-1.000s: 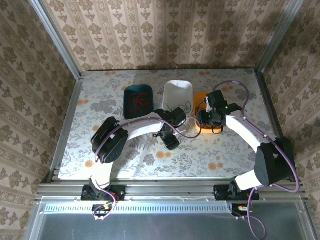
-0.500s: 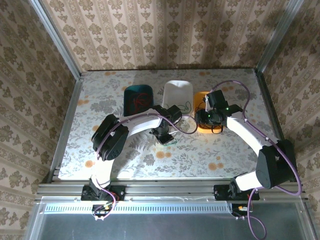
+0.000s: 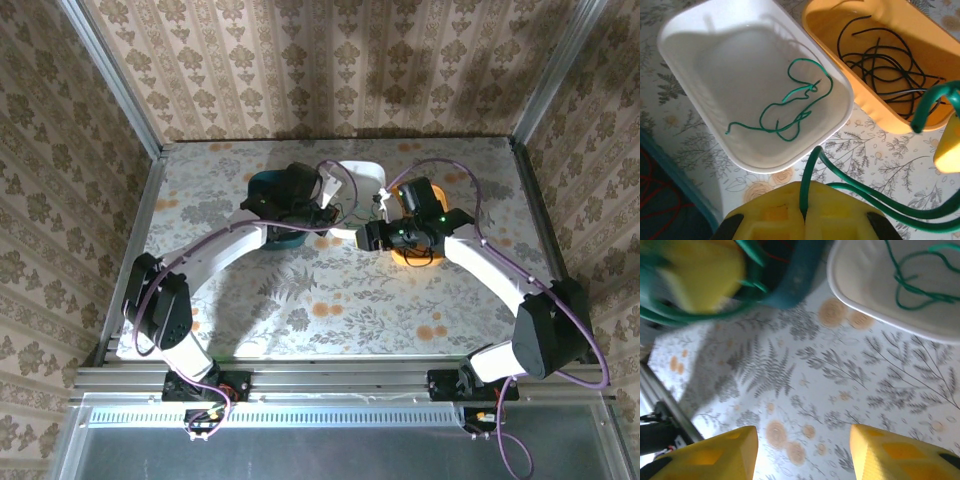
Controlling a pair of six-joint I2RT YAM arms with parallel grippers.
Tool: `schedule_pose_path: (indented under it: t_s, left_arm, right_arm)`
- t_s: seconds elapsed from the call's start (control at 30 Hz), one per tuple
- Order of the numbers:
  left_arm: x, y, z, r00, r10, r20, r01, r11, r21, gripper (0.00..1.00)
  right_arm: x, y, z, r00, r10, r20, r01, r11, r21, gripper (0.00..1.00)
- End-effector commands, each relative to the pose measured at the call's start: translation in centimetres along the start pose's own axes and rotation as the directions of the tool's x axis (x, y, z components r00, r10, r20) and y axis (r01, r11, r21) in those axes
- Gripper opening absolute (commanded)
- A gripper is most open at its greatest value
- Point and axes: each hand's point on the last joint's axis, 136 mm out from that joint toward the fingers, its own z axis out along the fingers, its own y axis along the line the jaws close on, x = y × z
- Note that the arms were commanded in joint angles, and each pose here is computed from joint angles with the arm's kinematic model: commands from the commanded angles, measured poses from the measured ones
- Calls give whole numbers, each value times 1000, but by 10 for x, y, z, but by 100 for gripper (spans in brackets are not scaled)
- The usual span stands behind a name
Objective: Untangle the cables
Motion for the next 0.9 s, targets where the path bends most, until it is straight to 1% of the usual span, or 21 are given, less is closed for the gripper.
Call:
schedule_pose_path:
  t_s: [0.0, 0.17, 0.3, 0.53, 0.87]
  left_arm:
    - [4, -5, 7, 998, -68, 11, 68, 997, 48, 0]
    - [2, 0, 1, 987, -151, 48, 147, 986, 83, 0]
    - [1, 2, -2, 982, -181, 62, 175, 980, 94, 0]
    - [0, 2, -2, 979, -189, 72, 181, 978, 104, 0]
    - [1, -2, -1, 979, -194, 70, 184, 975, 125, 0]
  right_arm:
    - [-27, 25, -12, 997, -20, 74, 28, 994, -109, 53]
    - [-52, 30, -26, 984, 43, 175, -13, 986, -166, 53]
    - [-63, 32, -31, 977, 55, 205, -19, 984, -175, 52]
    - [-68, 34, -28, 976, 69, 205, -27, 980, -198, 51]
    - [-71, 29, -22, 973, 93, 211, -51, 979, -198, 49]
